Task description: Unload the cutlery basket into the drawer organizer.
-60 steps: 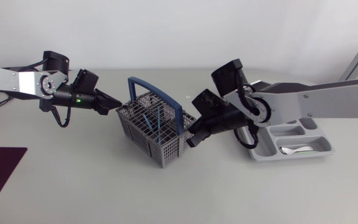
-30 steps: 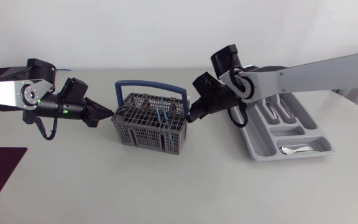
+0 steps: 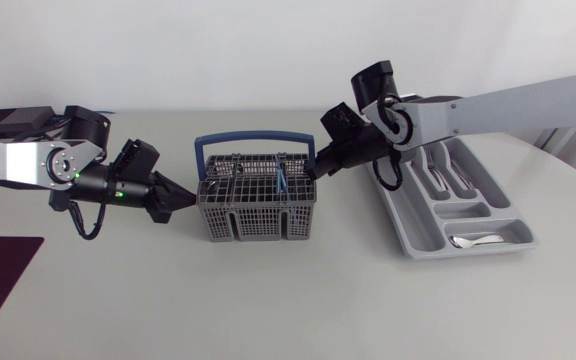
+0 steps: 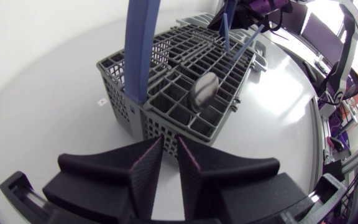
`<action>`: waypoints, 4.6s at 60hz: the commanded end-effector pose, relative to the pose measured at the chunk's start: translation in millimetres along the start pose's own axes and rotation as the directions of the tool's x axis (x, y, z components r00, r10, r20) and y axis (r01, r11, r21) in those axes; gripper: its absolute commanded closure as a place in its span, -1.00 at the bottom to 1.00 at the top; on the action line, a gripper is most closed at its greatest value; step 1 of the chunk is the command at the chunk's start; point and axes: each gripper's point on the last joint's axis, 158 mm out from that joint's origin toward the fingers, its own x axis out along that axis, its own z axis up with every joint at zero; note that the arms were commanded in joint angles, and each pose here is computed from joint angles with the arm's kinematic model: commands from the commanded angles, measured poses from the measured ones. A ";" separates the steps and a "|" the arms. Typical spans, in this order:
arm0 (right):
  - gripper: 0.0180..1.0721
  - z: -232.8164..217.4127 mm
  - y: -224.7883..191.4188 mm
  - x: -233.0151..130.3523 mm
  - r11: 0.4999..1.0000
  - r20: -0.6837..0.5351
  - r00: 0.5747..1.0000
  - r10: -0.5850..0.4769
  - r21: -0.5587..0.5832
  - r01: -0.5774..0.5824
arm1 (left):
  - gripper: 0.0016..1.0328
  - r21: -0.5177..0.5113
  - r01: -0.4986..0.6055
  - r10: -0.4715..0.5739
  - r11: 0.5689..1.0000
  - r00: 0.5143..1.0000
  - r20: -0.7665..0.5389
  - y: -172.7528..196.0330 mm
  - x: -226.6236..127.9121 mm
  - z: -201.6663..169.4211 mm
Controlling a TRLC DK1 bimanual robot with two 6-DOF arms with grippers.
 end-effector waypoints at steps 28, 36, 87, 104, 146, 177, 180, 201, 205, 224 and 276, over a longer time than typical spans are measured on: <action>0.89 -12.5 -25.4 -39.5 0.998 0.021 0.998 -0.057 0.028 0.056 | 0.52 0.041 -0.104 0.101 0.994 0.992 0.079 10.2 -51.0 19.0; 0.89 -21.2 -15.6 -63.7 0.998 0.035 0.997 -0.062 0.021 0.062 | 0.52 0.093 -0.141 0.129 0.986 0.984 0.124 -7.8 -71.9 34.2; -0.93 -58.9 47.4 -107.5 0.999 0.044 0.999 0.000 -0.037 0.002 | -0.75 0.291 -0.225 0.237 0.930 0.971 -0.006 -56.3 -39.1 34.8; -0.93 -67.4 52.4 -113.6 0.999 0.046 0.999 0.002 -0.036 0.000 | -0.87 0.349 -0.290 0.312 0.891 0.950 -0.008 -60.5 -26.5 41.4; -0.93 -77.2 59.2 -124.6 0.999 0.056 0.998 0.007 -0.041 -0.004 | -0.76 0.355 -0.435 0.482 0.828 0.875 -0.052 -41.0 -1.1 56.5; -0.93 -80.0 61.5 -127.4 0.999 0.058 0.998 0.009 -0.042 -0.007 | -0.23 0.338 -0.482 0.529 0.808 0.846 -0.060 -25.9 3.0 57.4; -0.93 -80.0 61.5 -127.4 0.999 0.058 0.998 0.009 -0.042 -0.007 | -0.17 0.338 -0.484 0.531 0.807 0.845 -0.058 -25.1 3.9 57.9; -0.93 -81.0 61.8 -127.4 0.999 0.057 0.998 0.009 -0.040 -0.007 | 0.10 0.345 -0.499 0.549 0.795 0.834 -0.057 -16.6 12.6 54.4; -0.93 -80.3 61.6 -127.6 0.999 0.058 0.998 0.009 -0.041 -0.007 | 0.26 0.345 -0.503 0.551 0.792 0.833 -0.051 -16.1 12.4 55.9; -0.93 -80.8 63.2 -126.3 0.999 0.055 0.998 0.013 -0.043 -0.011 | 0.55 0.352 -0.514 0.567 0.783 0.821 -0.062 -10.4 16.3 51.1; -0.93 -81.7 66.9 -127.4 0.999 0.057 0.998 0.018 -0.044 -0.016 | 0.80 0.314 -0.445 0.491 0.838 0.867 -0.080 -14.5 11.1 55.0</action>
